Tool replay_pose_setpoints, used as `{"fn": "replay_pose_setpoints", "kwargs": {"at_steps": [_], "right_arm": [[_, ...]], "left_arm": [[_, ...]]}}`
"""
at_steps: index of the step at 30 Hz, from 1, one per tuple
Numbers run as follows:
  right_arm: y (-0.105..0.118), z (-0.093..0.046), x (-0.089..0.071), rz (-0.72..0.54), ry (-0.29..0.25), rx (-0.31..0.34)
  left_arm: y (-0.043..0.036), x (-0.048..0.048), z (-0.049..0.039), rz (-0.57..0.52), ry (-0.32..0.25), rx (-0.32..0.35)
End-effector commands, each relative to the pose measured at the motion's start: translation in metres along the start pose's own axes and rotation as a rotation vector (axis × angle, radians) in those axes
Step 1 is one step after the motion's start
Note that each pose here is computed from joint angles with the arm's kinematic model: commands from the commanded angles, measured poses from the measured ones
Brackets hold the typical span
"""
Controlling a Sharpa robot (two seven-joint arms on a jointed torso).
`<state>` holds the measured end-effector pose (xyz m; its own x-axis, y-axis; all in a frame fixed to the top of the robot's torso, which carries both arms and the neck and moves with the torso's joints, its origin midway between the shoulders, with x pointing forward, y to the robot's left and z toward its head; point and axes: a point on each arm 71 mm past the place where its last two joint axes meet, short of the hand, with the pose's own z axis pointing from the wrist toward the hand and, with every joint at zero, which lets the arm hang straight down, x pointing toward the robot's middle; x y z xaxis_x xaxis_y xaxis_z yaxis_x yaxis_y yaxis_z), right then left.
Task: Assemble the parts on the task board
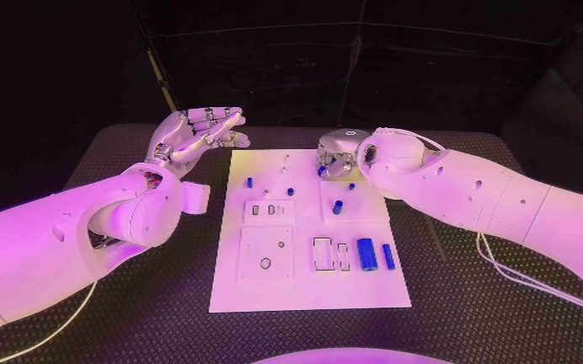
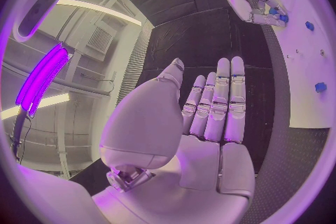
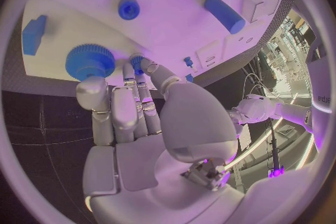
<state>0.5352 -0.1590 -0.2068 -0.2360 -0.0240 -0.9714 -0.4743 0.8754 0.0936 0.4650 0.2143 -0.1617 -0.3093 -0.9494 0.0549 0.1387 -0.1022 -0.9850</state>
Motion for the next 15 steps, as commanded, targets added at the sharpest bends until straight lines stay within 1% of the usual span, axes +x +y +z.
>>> {"fn": "replay_pose_setpoints", "kwargs": {"at_steps": [1, 3, 7, 9, 15], "right_arm": [[0.007, -0.003, -0.011, 0.035, -0.121, -0.051], [0.009, -0.005, -0.015, 0.046, -0.164, -0.062], [0.013, -0.008, -0.02, 0.059, -0.218, -0.067], [0.015, -0.007, -0.022, 0.064, -0.239, -0.063], [0.018, 0.004, -0.026, 0.065, -0.268, -0.052]], "left_arm": [[-0.0016, 0.0011, 0.0002, -0.002, 0.012, 0.008], [-0.0017, 0.0008, 0.0, -0.002, 0.012, 0.007], [-0.0018, 0.0007, -0.0002, -0.002, 0.013, 0.007], [-0.0019, 0.0009, -0.0003, -0.003, 0.014, 0.007], [-0.0016, 0.0024, 0.0002, -0.005, 0.019, 0.006]]}}
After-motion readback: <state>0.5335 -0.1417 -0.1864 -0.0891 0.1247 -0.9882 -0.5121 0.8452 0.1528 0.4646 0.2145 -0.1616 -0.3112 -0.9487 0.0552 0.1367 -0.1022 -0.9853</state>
